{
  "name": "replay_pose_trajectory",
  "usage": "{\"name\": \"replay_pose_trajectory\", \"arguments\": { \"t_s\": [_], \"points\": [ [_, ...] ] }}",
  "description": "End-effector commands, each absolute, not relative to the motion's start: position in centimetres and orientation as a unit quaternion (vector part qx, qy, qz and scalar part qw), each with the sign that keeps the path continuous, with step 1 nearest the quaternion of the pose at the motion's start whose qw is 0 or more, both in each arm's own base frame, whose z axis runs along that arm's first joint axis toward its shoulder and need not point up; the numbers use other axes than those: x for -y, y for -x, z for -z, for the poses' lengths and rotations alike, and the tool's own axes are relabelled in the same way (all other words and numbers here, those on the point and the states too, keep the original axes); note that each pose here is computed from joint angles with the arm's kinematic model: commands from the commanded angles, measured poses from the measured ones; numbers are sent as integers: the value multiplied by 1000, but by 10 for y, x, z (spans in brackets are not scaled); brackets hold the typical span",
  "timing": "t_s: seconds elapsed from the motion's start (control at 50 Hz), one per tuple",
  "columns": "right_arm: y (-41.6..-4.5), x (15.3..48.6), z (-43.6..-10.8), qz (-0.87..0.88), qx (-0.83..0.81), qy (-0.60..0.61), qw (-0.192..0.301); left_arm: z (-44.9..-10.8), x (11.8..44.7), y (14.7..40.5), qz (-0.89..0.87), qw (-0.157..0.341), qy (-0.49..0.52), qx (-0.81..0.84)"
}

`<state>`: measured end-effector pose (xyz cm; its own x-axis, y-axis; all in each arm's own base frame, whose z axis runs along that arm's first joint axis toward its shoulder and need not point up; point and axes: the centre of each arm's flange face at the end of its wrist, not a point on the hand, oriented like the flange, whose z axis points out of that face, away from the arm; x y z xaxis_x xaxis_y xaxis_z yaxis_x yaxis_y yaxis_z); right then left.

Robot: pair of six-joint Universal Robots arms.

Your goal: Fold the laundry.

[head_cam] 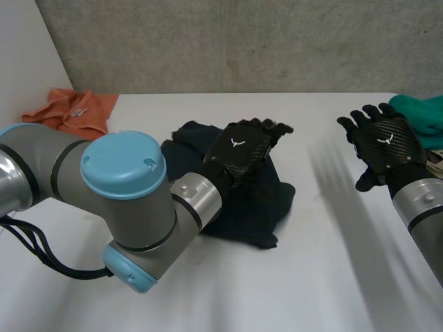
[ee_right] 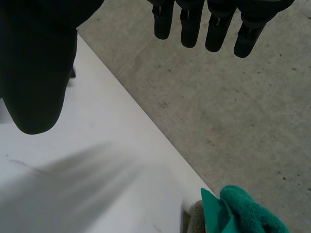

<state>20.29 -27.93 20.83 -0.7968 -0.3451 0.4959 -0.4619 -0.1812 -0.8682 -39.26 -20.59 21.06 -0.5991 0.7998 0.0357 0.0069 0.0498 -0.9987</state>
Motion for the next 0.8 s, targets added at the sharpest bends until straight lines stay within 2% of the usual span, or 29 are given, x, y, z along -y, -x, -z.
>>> {"name": "replay_pose_trajectory", "arguments": {
  "t_s": [0.02,0.12,0.2,0.3,0.4,0.46,0.56,0.64,0.7,0.78,0.8],
  "points": [
    [-204,282,-214,-706,632,-316,41,-234,211,372,-640,281,278,659],
    [-205,282,-219,-692,651,-312,27,-262,251,318,-685,192,247,658],
    [-210,276,-228,-652,695,-302,-12,-263,266,294,-698,134,252,657],
    [-212,275,-231,-585,769,-238,-95,-245,273,294,-688,88,298,655],
    [-227,286,-206,-517,821,-174,-170,-212,289,302,-666,47,361,652],
    [-241,284,-195,-498,827,-174,-195,-188,298,309,-647,31,410,642],
    [-274,274,-165,-461,835,-210,-216,-156,303,313,-619,18,458,638],
    [-287,277,-148,-455,834,-220,-221,-146,304,312,-611,14,463,642],
    [-291,282,-143,-462,830,-219,-224,-147,302,315,-612,16,464,640],
    [-289,288,-153,-490,817,-215,-215,-150,292,320,-612,24,467,638],
    [-287,291,-157,-500,813,-211,-211,-164,285,323,-621,32,460,633]
  ]
}}
